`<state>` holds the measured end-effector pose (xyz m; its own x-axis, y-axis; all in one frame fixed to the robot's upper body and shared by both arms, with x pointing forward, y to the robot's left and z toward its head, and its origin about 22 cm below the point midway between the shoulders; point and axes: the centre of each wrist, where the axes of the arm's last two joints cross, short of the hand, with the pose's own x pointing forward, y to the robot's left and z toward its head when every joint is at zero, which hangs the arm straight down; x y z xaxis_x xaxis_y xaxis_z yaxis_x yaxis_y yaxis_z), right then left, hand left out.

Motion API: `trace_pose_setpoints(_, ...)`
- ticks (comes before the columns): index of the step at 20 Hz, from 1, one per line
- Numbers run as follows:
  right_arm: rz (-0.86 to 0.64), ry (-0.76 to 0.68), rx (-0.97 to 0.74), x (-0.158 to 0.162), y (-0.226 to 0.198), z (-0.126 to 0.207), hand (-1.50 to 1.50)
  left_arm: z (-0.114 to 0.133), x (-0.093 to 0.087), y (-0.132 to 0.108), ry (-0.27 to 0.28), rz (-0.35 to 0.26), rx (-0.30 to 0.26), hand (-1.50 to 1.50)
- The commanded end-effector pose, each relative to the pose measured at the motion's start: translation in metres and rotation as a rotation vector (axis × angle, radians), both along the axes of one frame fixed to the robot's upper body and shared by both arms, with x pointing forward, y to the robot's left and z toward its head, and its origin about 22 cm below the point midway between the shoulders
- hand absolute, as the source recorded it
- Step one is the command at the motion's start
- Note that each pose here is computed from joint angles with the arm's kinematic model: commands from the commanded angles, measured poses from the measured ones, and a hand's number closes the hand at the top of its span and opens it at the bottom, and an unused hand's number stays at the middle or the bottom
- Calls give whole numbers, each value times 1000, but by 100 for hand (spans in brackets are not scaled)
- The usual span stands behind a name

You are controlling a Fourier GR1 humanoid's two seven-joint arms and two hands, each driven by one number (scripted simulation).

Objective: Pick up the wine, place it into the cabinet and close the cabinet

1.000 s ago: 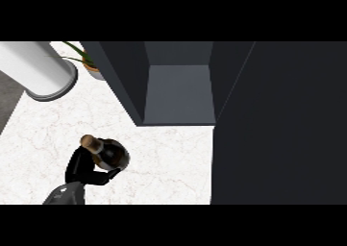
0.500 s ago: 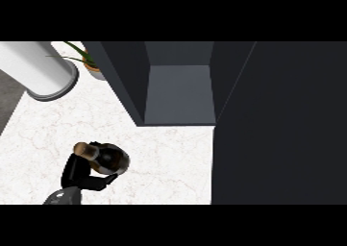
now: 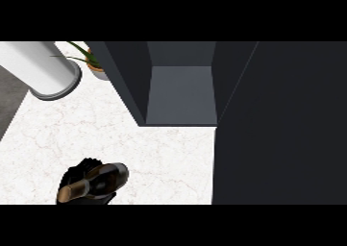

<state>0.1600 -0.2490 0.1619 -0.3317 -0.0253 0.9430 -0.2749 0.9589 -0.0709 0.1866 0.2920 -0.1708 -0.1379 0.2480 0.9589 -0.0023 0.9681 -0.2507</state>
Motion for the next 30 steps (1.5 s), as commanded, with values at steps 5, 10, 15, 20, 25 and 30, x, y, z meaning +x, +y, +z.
trace_pose_setpoints(5,-16,-2,20,6,-9,-9,-150,19,-31,-14,-72,-50,-142,150)
trace_pose_setpoints(10,14,4,12,8,8,-14,-150,67,-40,-32,-83,-81,-148,150)
trace_pose_setpoints(15,12,6,8,16,-2,-13,-150,126,-19,-49,-116,-129,-148,150)
trace_pose_setpoints(20,21,14,6,6,4,-9,-150,161,-26,-82,-121,-126,-171,150)
trace_pose_setpoints(25,8,21,2,3,-11,-8,-150,165,-16,-101,-161,-70,-126,150)
trace_pose_setpoints(30,18,4,15,13,-16,-19,-150,199,25,-108,-136,-114,-153,150)
